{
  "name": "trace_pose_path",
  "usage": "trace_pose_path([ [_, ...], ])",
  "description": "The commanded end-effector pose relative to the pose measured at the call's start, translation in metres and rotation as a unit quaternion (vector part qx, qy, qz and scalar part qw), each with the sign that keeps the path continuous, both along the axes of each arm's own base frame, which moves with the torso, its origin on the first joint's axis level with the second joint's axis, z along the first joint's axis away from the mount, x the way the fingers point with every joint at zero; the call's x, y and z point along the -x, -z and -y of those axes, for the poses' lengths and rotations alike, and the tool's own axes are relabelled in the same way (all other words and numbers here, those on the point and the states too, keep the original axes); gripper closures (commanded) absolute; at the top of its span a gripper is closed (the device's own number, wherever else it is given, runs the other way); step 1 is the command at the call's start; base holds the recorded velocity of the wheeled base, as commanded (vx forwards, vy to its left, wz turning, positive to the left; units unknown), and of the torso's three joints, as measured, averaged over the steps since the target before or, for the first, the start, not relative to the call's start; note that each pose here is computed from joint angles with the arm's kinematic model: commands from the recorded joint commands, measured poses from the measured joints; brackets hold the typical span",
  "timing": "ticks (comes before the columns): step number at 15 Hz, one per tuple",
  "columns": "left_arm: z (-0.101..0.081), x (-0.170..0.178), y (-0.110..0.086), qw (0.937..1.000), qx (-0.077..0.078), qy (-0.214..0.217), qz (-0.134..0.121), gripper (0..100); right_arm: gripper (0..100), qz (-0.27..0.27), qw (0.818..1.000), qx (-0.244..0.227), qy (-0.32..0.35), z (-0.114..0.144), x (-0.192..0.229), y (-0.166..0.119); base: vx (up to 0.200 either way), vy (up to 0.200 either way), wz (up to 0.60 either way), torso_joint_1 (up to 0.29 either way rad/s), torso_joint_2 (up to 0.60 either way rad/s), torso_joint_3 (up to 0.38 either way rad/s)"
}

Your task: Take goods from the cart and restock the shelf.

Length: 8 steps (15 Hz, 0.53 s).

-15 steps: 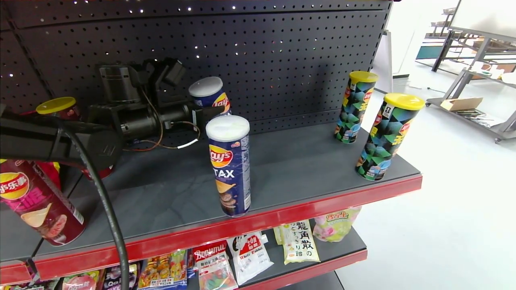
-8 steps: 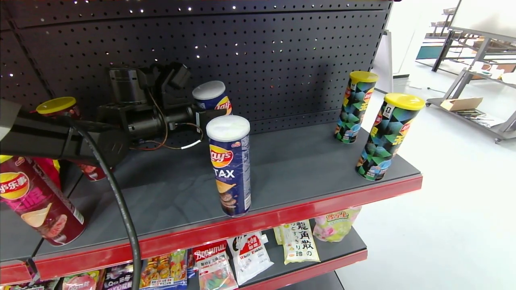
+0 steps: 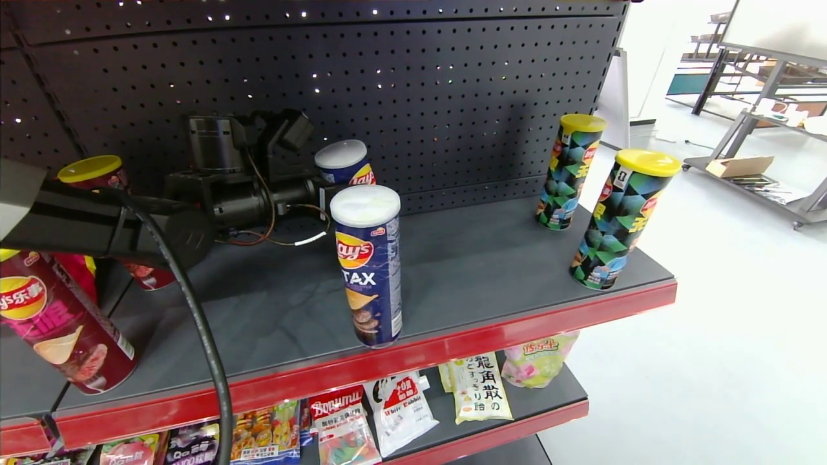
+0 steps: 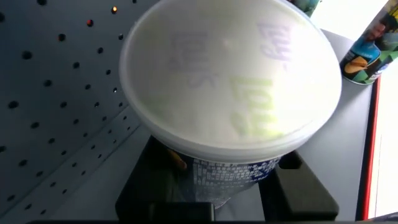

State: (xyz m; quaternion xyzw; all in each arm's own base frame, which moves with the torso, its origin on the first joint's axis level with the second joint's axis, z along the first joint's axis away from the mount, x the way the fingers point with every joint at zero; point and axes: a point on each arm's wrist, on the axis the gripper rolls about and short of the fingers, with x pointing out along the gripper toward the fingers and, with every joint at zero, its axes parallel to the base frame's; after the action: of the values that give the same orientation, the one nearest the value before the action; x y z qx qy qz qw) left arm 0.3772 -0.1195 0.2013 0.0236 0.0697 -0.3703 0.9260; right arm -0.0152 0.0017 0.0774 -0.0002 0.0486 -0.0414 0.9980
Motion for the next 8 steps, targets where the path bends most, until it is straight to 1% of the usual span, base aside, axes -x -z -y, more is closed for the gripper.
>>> trace_pose_path([
  [1,0.0008,-0.0009,0.0018,1.0000,-0.005,0.001,0.002,100,0,0.000,1.000,0.000,0.000,0.0000,-0.0001,-0.0001,0.000,0.000,0.00,0.000,0.00,0.000],
  [3,0.0013,-0.0027,0.0056,0.9999,-0.015,0.003,0.006,100,0,0.000,1.000,0.000,0.000,0.0000,-0.0001,-0.0001,0.000,0.000,0.00,0.000,0.00,0.000],
  [7,0.0016,-0.0036,0.0070,0.9998,-0.017,0.004,0.006,100,0,0.000,1.000,0.000,0.000,0.0000,-0.0001,-0.0001,0.000,0.000,0.00,0.000,0.00,0.000],
  [8,0.0018,-0.0043,0.0076,0.9998,-0.017,0.004,0.006,0,0,0.000,1.000,0.000,0.000,0.0000,-0.0001,-0.0001,0.000,0.000,0.00,0.000,0.00,0.000],
])
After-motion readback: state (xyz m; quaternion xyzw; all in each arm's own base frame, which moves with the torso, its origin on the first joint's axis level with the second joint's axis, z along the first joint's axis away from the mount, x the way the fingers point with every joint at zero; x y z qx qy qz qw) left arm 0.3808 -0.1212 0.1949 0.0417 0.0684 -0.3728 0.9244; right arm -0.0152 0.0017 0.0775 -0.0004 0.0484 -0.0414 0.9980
